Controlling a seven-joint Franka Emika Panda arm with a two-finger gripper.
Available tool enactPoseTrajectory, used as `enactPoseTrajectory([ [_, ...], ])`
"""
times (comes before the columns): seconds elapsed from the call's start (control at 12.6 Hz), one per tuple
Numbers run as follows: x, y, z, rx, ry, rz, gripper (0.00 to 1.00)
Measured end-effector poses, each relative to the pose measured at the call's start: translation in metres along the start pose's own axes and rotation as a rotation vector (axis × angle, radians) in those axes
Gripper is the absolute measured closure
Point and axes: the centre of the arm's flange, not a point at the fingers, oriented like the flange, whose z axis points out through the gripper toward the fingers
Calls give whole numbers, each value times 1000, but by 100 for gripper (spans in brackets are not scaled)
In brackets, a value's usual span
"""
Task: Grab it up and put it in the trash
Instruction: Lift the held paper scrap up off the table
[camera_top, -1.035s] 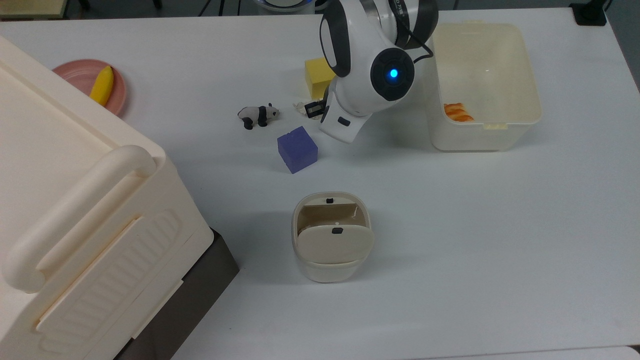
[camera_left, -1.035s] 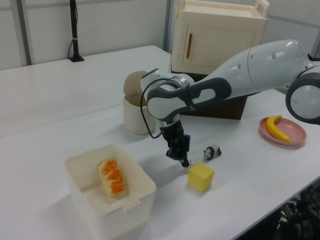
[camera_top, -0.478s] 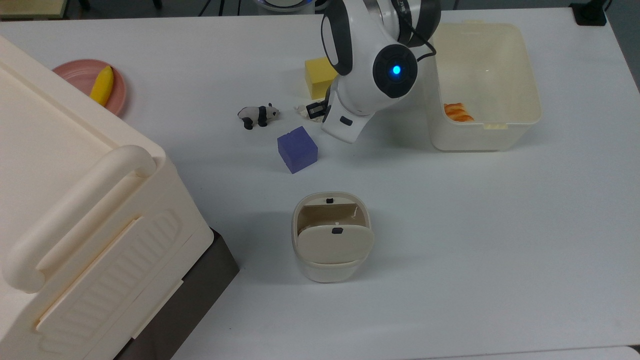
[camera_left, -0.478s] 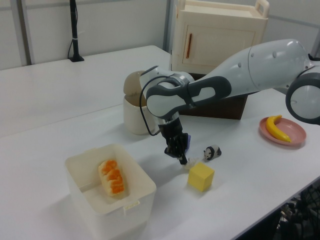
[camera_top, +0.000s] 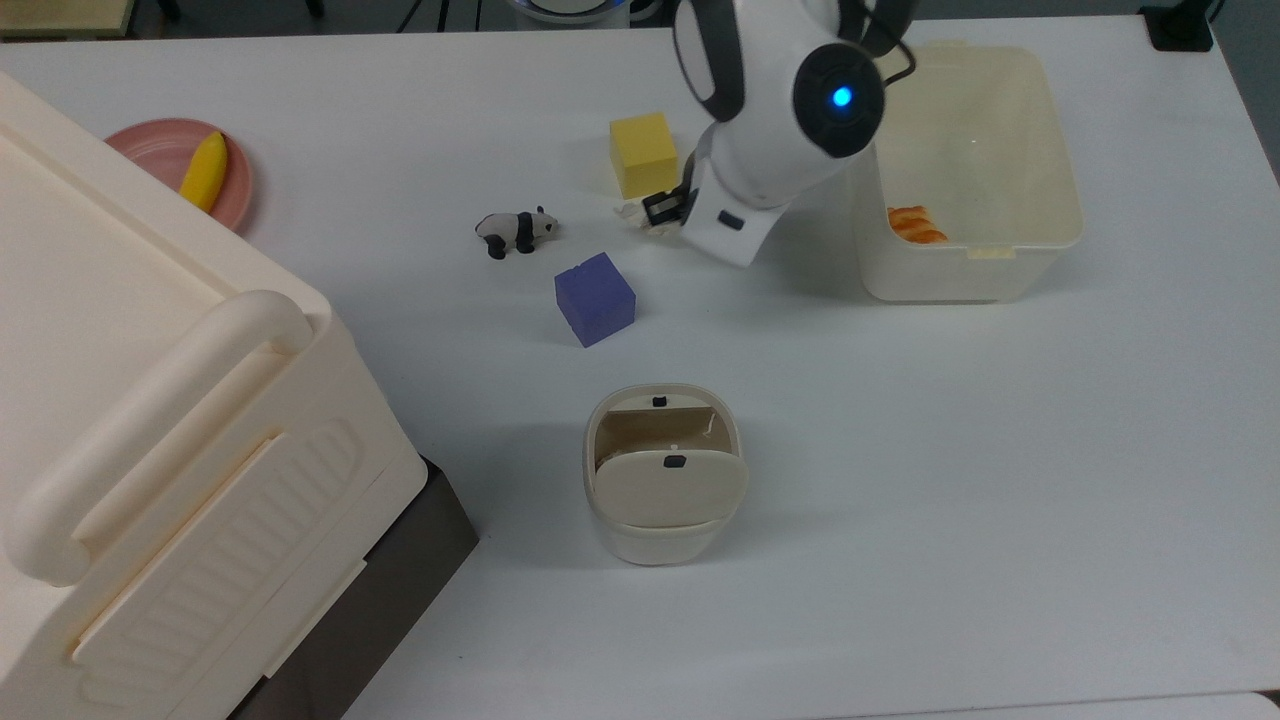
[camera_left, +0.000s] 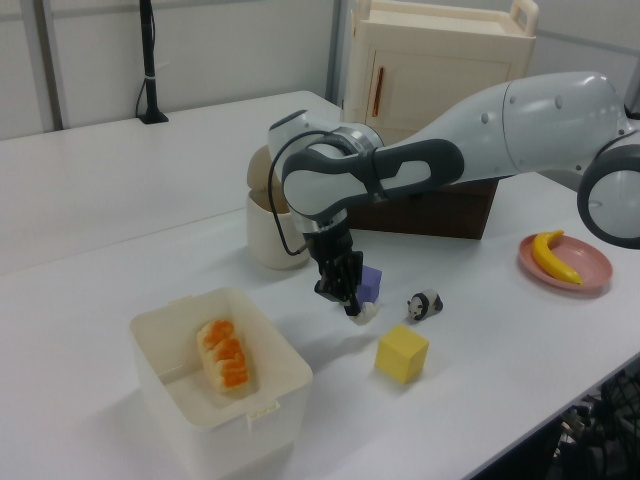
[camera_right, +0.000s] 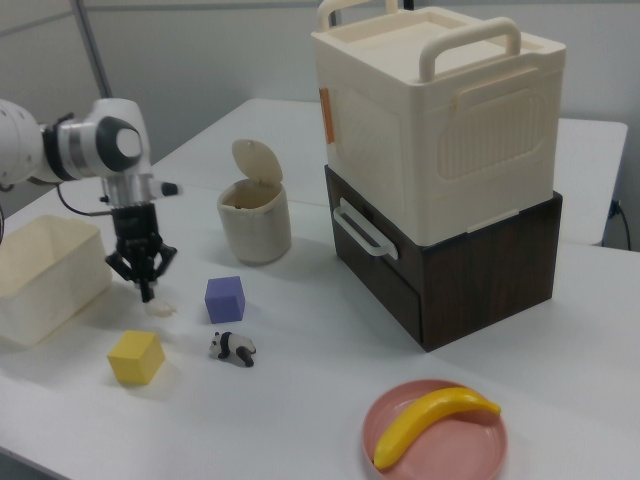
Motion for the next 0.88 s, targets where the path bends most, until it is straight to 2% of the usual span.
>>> enactPoseTrajectory([
  [0.16,-14,-21,-39,-9,18,-10,98],
  [0.4,-41,-21,-94,-25,97,18,98],
  [0.64,-60,-6,-136,-25,185,103,98],
  [0.88,-65,26,-164,-57,283,174,98],
])
